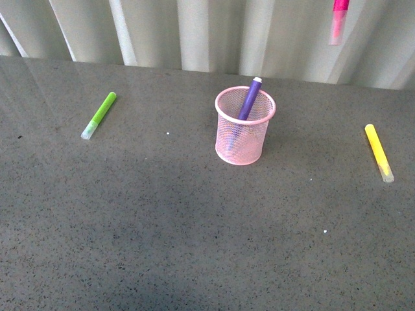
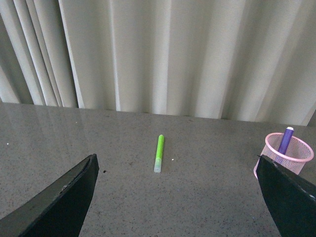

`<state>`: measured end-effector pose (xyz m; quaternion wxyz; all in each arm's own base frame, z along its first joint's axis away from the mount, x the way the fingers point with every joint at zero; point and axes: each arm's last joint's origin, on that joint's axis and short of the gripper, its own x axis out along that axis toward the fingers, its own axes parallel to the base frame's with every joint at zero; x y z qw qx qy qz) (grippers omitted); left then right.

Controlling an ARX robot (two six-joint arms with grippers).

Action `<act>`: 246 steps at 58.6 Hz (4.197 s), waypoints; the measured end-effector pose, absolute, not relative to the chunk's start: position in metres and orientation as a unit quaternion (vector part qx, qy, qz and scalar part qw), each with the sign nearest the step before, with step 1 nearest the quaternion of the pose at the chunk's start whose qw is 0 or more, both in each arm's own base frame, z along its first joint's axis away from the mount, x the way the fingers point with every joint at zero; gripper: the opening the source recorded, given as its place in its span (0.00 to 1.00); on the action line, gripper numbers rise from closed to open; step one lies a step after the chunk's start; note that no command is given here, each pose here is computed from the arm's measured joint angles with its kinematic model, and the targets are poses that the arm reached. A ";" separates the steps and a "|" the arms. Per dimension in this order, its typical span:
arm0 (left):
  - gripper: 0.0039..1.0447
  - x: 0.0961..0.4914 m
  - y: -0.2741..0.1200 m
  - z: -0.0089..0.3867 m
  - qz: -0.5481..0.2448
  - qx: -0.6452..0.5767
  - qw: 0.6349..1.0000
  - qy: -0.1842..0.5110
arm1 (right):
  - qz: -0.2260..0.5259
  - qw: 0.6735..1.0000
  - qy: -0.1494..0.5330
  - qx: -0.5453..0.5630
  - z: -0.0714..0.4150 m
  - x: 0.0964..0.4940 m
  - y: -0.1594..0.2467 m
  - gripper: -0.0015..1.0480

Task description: Insert purple and pink pens into pink cup

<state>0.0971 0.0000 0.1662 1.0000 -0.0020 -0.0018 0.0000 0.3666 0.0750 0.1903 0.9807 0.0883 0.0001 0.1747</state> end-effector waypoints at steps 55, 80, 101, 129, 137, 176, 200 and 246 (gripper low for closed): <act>0.94 0.097 0.000 0.166 0.000 -0.002 1.000 -0.002 | 0.254 0.967 0.005 0.037 0.100 0.380 0.139 0.11; 0.94 0.097 0.000 0.166 0.000 -0.002 1.000 -0.002 | 0.238 0.970 0.014 0.044 0.089 0.380 0.127 0.11; 0.94 0.097 0.000 0.166 0.000 -0.002 1.000 -0.002 | 0.232 0.971 0.010 0.046 0.089 0.380 0.127 0.58; 0.94 0.097 0.000 0.166 0.000 -0.002 1.000 -0.002 | 0.208 0.976 0.005 0.060 0.095 0.379 0.105 0.93; 0.94 0.097 0.000 0.166 0.000 -0.002 1.000 -0.002 | 0.191 0.979 -0.020 0.073 0.112 0.373 0.083 0.93; 0.94 0.097 0.000 0.166 0.000 -0.002 1.000 -0.002 | 0.020 0.995 -0.098 -0.025 0.233 0.223 -0.033 0.93; 0.94 0.097 0.000 0.166 0.000 -0.002 1.000 -0.002 | -0.002 1.000 0.004 0.002 0.193 0.161 -0.016 0.19; 0.94 0.097 0.000 0.166 0.000 -0.002 1.000 -0.002 | 0.000 1.000 -0.012 0.000 0.174 0.119 0.000 0.03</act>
